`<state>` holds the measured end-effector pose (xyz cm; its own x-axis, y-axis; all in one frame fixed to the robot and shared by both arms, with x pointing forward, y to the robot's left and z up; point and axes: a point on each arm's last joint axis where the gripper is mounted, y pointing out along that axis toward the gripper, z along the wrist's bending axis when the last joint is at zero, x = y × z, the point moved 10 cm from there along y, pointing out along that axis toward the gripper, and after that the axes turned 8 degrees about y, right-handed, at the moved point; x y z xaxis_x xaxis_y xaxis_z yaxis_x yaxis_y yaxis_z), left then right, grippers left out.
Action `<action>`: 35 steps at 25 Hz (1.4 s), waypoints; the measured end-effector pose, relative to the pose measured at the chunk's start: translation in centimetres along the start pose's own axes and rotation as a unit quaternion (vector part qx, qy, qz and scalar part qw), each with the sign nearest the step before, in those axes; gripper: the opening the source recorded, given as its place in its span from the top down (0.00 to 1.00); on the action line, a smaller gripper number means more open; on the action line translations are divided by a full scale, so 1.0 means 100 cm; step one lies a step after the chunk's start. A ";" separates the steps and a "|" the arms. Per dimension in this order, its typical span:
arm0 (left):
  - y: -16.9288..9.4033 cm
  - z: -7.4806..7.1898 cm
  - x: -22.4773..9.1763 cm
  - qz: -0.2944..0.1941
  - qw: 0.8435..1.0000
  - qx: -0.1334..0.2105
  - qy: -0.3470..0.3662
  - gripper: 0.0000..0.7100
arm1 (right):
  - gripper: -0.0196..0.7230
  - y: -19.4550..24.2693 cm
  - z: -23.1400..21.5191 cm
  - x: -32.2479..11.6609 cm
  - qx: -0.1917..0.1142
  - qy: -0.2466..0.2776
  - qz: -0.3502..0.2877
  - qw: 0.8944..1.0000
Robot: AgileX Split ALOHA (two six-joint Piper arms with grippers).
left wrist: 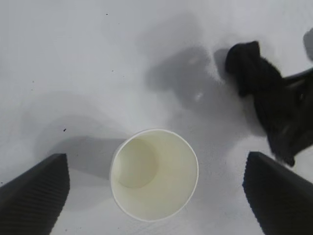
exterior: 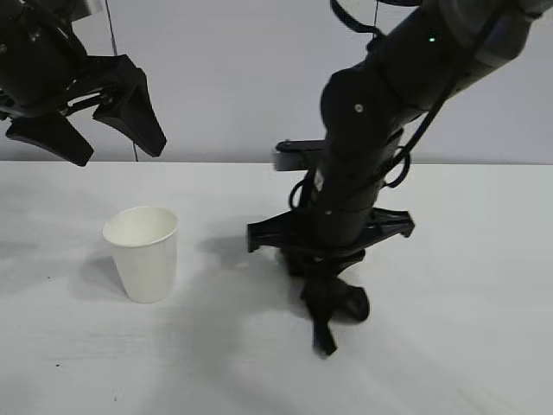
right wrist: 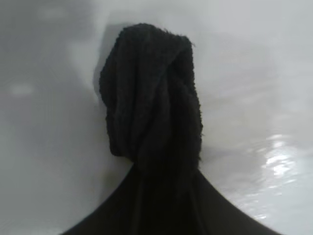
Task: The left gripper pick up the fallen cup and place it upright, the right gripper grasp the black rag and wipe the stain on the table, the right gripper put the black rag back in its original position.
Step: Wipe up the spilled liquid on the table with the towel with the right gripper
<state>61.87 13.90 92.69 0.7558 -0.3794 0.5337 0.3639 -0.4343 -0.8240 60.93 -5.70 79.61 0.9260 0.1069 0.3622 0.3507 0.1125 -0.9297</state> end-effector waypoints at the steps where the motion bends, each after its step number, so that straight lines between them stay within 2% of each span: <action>1: 0.000 0.000 0.000 0.000 1.000 0.000 0.000 0.02 | 0.82 -0.001 0.009 -0.004 0.005 -0.007 0.002 1.000; 4: 0.000 0.000 0.000 0.000 1.000 0.000 0.000 0.02 | 0.82 -0.001 0.015 -0.008 0.008 -0.012 0.004 1.000; 7: 0.000 0.000 0.000 0.000 1.000 0.000 0.000 0.02 | 0.82 0.001 0.002 0.000 0.003 0.007 -0.001 1.000; 13: 0.000 0.000 0.000 0.000 1.000 0.000 0.000 0.02 | 0.82 0.006 -0.072 0.026 -0.036 0.082 -0.005 0.996; 18: 0.000 0.001 0.001 -0.004 1.000 0.003 0.000 0.02 | 0.82 0.005 -0.108 0.035 -0.053 0.106 -0.008 0.993; 22: 0.000 0.002 0.003 -0.007 1.000 0.005 0.000 0.02 | 0.82 0.005 -0.096 0.032 -0.048 0.086 -0.006 0.995; 30: 0.000 0.002 0.003 -0.007 1.000 0.005 0.000 0.02 | 0.82 0.000 0.002 -0.004 0.005 0.009 0.012 1.000; 32: 0.000 0.002 0.003 -0.007 1.000 0.005 0.000 0.02 | 0.82 0.000 0.006 -0.006 0.008 0.005 0.013 1.000; 35: 0.000 0.002 0.003 -0.007 1.000 0.005 0.000 0.02 | 0.82 0.001 -0.010 0.001 -0.001 0.018 0.010 1.000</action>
<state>62.19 13.96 92.80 0.7506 -0.3730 0.5455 0.3802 -0.4313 -0.8182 61.22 -6.66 79.46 0.9374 0.0739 0.3404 0.3318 0.1082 -0.9371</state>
